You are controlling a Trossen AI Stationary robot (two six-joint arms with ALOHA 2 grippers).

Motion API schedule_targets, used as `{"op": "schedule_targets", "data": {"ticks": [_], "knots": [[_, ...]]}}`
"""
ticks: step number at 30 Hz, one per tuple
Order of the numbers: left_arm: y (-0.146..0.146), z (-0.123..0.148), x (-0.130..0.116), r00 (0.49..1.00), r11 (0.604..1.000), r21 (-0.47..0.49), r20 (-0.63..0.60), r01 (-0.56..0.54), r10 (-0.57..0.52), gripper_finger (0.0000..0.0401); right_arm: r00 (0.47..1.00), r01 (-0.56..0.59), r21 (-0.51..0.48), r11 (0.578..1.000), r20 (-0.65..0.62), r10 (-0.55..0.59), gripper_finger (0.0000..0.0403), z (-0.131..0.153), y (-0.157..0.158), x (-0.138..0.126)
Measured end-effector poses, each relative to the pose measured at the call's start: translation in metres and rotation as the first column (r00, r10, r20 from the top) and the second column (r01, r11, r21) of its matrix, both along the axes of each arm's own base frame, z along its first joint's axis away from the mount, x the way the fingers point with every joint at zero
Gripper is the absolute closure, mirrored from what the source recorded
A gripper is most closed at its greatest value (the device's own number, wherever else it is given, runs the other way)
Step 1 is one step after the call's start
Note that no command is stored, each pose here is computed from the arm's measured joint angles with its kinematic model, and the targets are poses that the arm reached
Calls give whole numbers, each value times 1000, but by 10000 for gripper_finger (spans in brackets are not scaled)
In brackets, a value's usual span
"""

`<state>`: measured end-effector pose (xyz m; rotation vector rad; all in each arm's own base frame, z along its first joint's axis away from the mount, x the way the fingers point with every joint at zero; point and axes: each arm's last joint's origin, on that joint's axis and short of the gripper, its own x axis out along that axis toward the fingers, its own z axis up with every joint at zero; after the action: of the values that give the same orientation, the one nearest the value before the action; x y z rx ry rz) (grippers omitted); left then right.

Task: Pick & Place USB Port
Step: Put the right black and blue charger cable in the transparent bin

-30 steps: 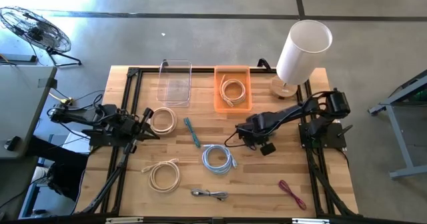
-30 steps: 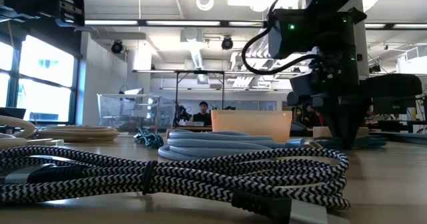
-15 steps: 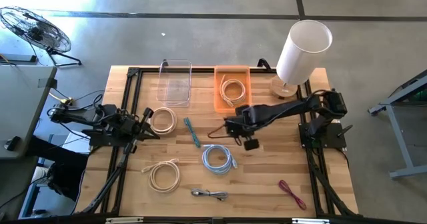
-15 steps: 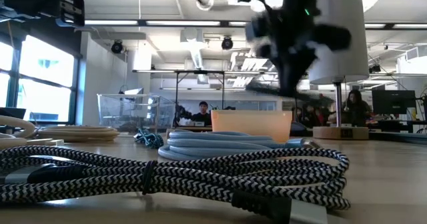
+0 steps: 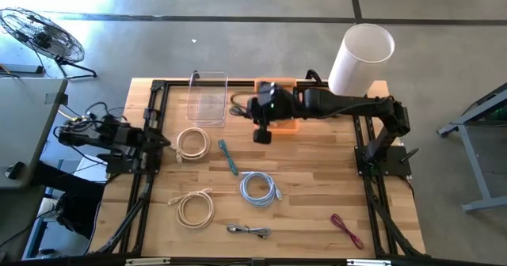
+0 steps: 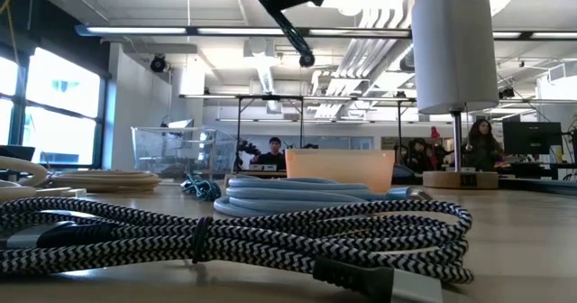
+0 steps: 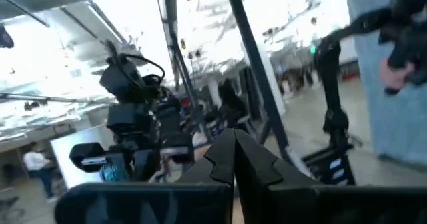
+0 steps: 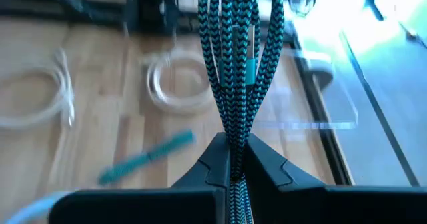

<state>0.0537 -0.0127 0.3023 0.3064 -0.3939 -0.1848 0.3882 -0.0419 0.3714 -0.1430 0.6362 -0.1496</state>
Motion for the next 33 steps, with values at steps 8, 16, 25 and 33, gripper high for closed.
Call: {"op": "schedule_targets", "data": {"ticks": [8,16,25,33], "knots": [[8,8,-11,975,984,-38,-150,-173,165,400,989,-110,-27,994,100,112,388,9,16,7],[8,9,-11,974,982,-51,-145,-183,174,352,976,-163,-50,985,138,168,388,12,39,10],[4,7,5,965,982,-104,-226,-157,130,219,970,-172,-57,984,163,179,388,14,45,11],[-4,15,52,957,977,-55,-218,-208,192,181,959,-197,-83,977,192,210,388,18,51,12]]}}
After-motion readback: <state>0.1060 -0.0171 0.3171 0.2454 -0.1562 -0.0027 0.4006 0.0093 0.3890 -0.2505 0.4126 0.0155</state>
